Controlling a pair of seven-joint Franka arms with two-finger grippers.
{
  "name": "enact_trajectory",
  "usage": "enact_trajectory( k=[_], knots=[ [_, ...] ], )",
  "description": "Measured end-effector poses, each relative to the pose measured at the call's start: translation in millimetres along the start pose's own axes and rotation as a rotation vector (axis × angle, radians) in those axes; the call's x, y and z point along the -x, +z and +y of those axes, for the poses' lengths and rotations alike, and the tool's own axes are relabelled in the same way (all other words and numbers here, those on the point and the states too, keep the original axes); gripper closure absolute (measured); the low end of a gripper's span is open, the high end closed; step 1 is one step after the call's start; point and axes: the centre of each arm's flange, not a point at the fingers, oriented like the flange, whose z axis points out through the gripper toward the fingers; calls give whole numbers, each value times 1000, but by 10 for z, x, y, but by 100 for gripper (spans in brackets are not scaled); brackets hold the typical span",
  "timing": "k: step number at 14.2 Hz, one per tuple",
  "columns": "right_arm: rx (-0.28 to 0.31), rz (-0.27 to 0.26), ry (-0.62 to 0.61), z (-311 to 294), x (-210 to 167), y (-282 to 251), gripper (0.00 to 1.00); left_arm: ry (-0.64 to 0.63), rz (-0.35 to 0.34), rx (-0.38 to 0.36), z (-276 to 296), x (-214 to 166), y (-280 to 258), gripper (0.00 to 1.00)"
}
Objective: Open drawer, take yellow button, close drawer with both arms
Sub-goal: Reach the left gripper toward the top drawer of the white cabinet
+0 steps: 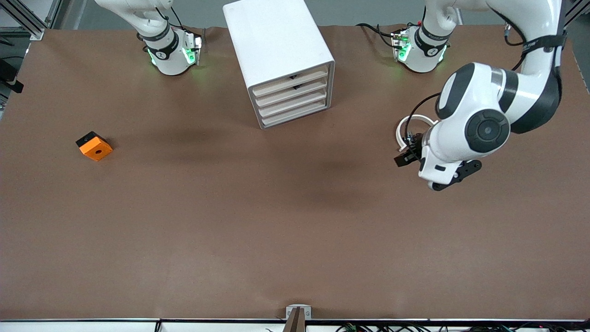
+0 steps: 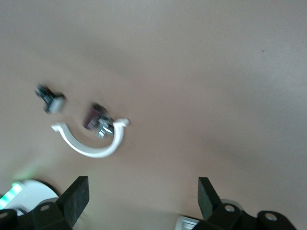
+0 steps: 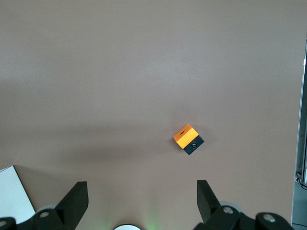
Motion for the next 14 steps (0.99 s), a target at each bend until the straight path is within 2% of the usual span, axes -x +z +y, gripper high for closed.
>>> enact_trajectory(
  k=[6, 8, 10, 14],
  knots=[
    [1, 10, 0, 2, -10, -9, 0, -387, -311, 74, 484, -28, 416, 0],
    [3, 19, 1, 3, -20, -18, 0, -499, -437, 81, 604, 57, 495, 0],
    [3, 24, 2, 8, -25, -22, 0, -595, -558, 1, 740, 193, 736, 0],
    [-5, 22, 6, 21, -20, -18, 0, -735, -749, -268, 955, 465, 1425, 0]
  ],
)
